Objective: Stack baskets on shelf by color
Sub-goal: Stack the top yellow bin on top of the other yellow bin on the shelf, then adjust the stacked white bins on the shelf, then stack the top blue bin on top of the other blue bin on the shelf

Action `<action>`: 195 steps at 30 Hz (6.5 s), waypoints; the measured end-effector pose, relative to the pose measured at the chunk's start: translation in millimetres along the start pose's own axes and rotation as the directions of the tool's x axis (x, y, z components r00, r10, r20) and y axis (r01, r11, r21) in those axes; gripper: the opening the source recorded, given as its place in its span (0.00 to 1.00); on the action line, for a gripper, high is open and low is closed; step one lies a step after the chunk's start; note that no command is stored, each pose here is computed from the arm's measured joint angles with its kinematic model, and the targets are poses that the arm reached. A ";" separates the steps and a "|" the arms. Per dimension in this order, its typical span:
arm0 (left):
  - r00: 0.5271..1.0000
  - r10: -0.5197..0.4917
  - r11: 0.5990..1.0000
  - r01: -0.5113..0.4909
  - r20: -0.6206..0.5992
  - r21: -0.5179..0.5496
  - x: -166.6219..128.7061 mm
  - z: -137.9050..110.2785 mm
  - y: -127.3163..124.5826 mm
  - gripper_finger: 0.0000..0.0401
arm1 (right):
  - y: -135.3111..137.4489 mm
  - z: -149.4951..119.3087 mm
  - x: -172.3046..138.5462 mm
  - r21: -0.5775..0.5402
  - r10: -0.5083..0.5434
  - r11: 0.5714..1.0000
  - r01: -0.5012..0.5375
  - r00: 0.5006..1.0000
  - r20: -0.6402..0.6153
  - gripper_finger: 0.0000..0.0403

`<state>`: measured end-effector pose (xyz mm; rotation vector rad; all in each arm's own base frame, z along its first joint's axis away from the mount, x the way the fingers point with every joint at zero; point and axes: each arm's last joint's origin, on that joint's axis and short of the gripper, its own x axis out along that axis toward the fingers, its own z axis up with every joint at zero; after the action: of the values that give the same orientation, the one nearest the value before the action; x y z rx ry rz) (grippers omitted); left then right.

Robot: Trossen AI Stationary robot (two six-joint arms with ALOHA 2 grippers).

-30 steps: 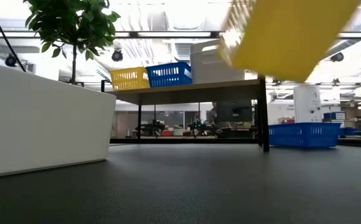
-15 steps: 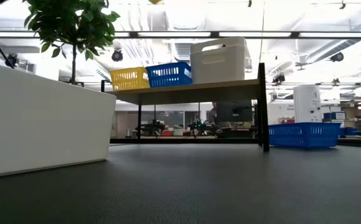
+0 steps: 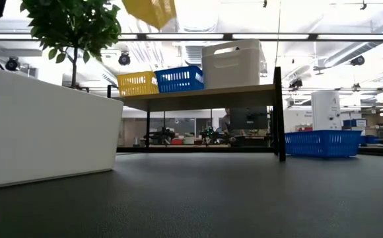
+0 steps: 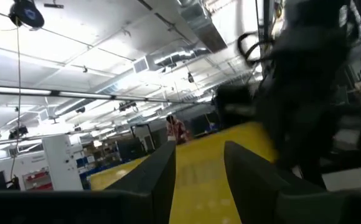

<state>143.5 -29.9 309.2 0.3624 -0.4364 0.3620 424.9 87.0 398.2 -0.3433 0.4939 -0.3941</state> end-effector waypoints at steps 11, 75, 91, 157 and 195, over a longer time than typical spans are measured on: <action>0.987 -0.142 0.990 0.142 0.077 -0.003 5.3 1.0 -8.9 0.30 | -56.0 -19.7 57.9 0.056 -0.123 0.990 0.131 0.984 -0.126 0.03; 0.728 -0.459 0.785 0.601 0.510 -0.151 -42.5 28.4 -12.7 0.30 | -85.4 -66.0 140.4 0.048 -0.161 0.984 0.171 0.973 -0.163 0.16; 0.728 -0.460 0.784 0.602 0.508 -0.151 -42.5 28.2 -12.9 0.30 | -92.5 -34.6 98.7 0.008 -0.119 0.992 0.124 0.970 -0.210 0.30; 0.737 -0.452 0.790 0.592 0.502 -0.157 -42.2 28.0 -12.6 0.30 | -62.1 -58.8 -103.2 0.238 0.292 0.951 -0.196 0.822 -0.490 0.02; 0.737 -0.451 0.803 0.581 0.503 -0.131 -42.0 28.4 -12.3 0.30 | -67.3 -293.4 -105.4 0.165 0.142 0.986 -0.036 0.703 -0.696 0.29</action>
<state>103.3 -63.3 310.3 0.2722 -0.8079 -0.3565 169.0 10.1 223.9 -0.0092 1.2373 -0.4592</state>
